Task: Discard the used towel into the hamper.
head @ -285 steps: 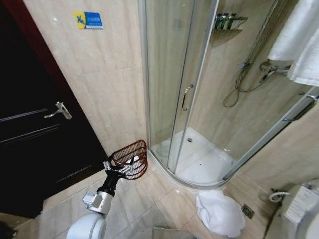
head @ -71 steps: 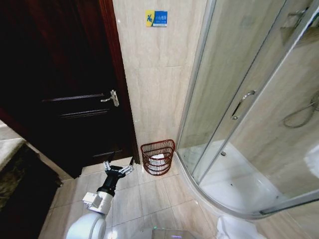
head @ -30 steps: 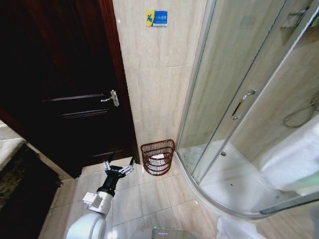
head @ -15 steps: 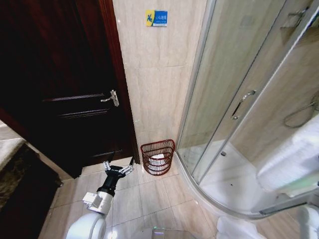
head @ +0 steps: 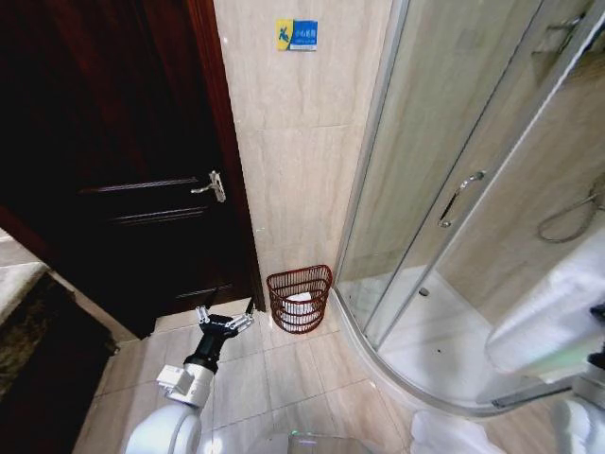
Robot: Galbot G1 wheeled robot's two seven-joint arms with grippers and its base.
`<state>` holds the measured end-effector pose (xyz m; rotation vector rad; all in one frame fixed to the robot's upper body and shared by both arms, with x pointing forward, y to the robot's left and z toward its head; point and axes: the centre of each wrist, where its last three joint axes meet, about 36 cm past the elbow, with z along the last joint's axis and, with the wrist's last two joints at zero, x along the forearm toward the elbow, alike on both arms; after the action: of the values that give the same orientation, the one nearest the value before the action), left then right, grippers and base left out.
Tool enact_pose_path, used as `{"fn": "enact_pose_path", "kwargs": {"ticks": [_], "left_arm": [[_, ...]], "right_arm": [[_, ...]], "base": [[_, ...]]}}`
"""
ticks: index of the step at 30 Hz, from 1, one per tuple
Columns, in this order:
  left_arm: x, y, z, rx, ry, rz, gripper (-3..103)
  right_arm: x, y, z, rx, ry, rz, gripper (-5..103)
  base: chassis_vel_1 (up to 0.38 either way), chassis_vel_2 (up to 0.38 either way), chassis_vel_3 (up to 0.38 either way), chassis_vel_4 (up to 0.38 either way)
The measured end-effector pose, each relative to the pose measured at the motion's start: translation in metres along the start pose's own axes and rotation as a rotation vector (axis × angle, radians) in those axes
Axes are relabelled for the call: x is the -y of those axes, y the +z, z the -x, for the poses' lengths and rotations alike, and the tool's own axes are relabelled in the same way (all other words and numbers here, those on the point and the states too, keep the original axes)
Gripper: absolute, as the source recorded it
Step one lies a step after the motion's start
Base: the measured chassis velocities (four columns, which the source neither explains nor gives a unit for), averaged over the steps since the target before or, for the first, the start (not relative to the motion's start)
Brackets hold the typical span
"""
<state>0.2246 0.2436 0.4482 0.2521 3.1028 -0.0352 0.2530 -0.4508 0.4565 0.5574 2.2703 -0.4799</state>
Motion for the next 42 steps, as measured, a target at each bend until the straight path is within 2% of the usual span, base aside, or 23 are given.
{"fn": "enact_pose_path", "kwargs": {"ticks": [14, 25, 28, 32, 33, 36, 42], "left_arm": [[0.000, 0.000, 0.000, 0.000, 0.000, 0.000, 100], [0.000, 0.000, 0.000, 0.000, 0.000, 0.000, 100], [0.000, 0.000, 0.000, 0.000, 0.000, 0.000, 100], [0.000, 0.000, 0.000, 0.000, 0.000, 0.000, 100], [0.000, 0.000, 0.000, 0.000, 0.000, 0.000, 100], [0.000, 0.000, 0.000, 0.000, 0.000, 0.000, 100], [0.000, 0.000, 0.000, 0.000, 0.000, 0.000, 100]], "right_arm": [[0.002, 0.005, -0.021, -0.021, 0.004, -0.008, 12], [-0.015, 0.000, -0.029, -0.016, -0.013, 0.024, 12], [-0.016, -0.012, -0.026, 0.009, -0.025, 0.011, 12], [0.000, -0.067, 0.013, 0.147, -0.018, -0.079, 12], [0.000, -0.067, 0.013, 0.147, -0.018, -0.079, 12], [0.012, -0.097, 0.050, 0.250, -0.014, -0.140, 12], [0.018, -0.119, 0.071, 0.318, -0.026, -0.165, 12]], "base": [[0.000, 0.000, 0.000, 0.000], [0.000, 0.000, 0.000, 0.000], [0.000, 0.000, 0.000, 0.000], [0.000, 0.000, 0.000, 0.000], [0.000, 0.000, 0.000, 0.000], [0.000, 0.000, 0.000, 0.000], [0.000, 0.000, 0.000, 0.000]]}}
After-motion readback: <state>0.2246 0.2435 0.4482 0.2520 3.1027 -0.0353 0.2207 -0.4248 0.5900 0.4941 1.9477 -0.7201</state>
